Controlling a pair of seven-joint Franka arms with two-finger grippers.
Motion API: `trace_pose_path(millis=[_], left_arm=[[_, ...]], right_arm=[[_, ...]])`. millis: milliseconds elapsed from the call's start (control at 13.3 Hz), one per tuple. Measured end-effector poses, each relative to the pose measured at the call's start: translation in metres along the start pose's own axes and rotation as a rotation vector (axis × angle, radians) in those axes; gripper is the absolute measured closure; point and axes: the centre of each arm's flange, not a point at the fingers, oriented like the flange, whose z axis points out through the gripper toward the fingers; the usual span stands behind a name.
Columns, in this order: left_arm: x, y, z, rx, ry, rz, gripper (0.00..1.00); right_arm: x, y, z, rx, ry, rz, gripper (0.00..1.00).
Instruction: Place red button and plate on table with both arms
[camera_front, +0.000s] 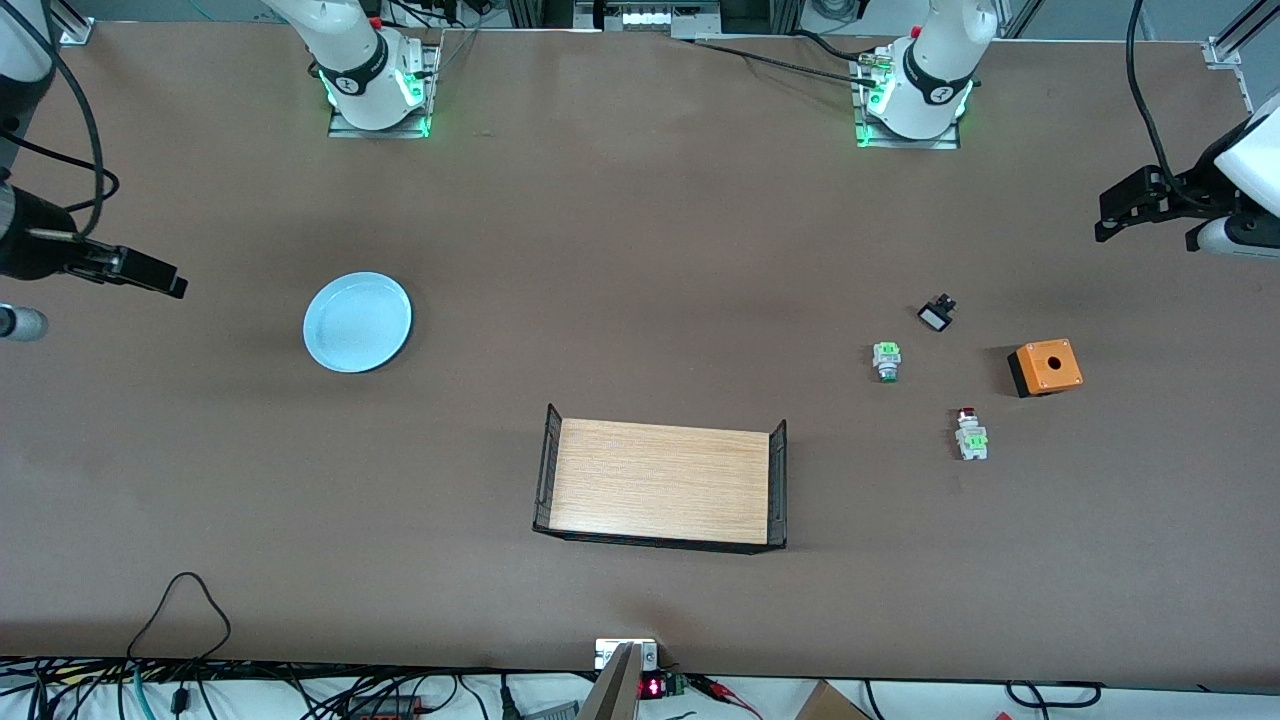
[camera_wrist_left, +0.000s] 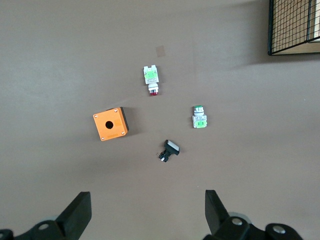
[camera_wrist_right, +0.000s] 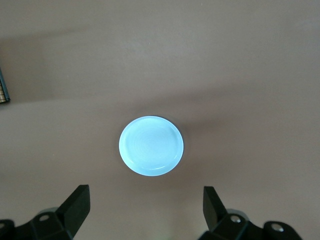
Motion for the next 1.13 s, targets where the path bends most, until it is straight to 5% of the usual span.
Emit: trace_pose_path(millis=[375,826,1126], left_arm=[[0.0,0.009,-0.001,0.001,-0.003,0.003,0.0],[-0.001,0.008,-0.004,0.002,0.002,0.001,0.0],[-0.001,0.008,-0.004,0.002,0.002,0.001,0.0]], right_arm=[[-0.001,-0.004,-0.008,-0.056,0.022,-0.032,0.0],[0.006,0.042,0.0,-0.051,-0.002,0.026,0.0],[0.002,0.039,0.016,-0.047,0.001,-0.039,0.0]])
